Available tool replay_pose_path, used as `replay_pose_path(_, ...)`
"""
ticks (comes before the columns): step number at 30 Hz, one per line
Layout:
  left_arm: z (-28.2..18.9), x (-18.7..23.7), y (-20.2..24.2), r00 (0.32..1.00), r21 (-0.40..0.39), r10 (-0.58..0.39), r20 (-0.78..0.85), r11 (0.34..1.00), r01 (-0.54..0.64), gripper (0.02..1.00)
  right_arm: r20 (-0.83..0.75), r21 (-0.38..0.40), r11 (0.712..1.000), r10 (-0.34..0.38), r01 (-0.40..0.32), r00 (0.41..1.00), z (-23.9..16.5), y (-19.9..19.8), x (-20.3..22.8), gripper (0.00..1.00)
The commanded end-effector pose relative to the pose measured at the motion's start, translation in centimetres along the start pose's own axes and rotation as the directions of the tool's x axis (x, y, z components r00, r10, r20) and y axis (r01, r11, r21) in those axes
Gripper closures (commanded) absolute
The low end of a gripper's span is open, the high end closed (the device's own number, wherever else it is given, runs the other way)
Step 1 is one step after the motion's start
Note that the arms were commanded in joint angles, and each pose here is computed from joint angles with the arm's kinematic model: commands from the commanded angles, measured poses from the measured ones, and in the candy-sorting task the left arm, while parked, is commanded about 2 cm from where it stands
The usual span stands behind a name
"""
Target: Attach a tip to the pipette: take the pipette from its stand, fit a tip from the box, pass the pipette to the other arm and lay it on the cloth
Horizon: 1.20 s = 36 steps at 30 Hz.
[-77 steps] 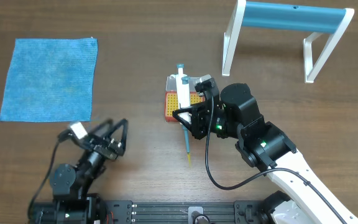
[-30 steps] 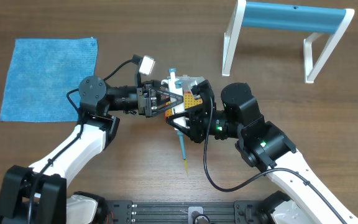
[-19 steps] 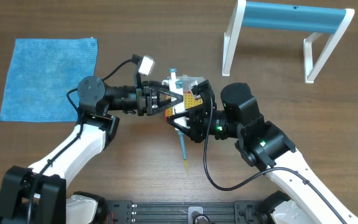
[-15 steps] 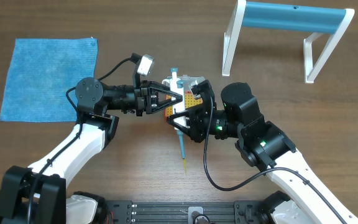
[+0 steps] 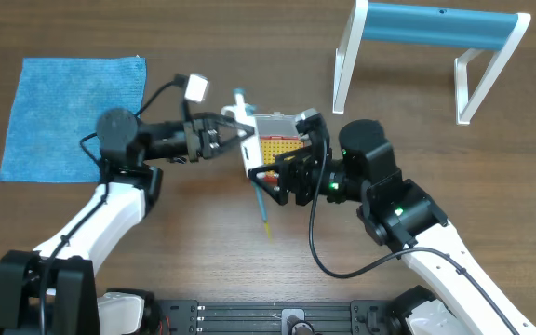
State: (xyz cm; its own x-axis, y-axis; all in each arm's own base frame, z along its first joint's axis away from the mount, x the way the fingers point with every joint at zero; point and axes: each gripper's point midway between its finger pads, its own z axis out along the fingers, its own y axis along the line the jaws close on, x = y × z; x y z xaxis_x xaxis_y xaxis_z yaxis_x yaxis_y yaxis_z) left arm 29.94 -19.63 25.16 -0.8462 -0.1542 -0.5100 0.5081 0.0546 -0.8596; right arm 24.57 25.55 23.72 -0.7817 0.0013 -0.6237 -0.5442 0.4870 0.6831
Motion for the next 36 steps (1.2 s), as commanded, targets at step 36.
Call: replay_pose_path(36, -30.7, 4.0, 1.4, 0.857, -0.948, -0.411, 0.311, -0.197, 0.250, 0.989, 0.033, 0.049, 0.998, 0.047, -0.048, 0.998, 0.2, -3.2, -1.6, 0.172)
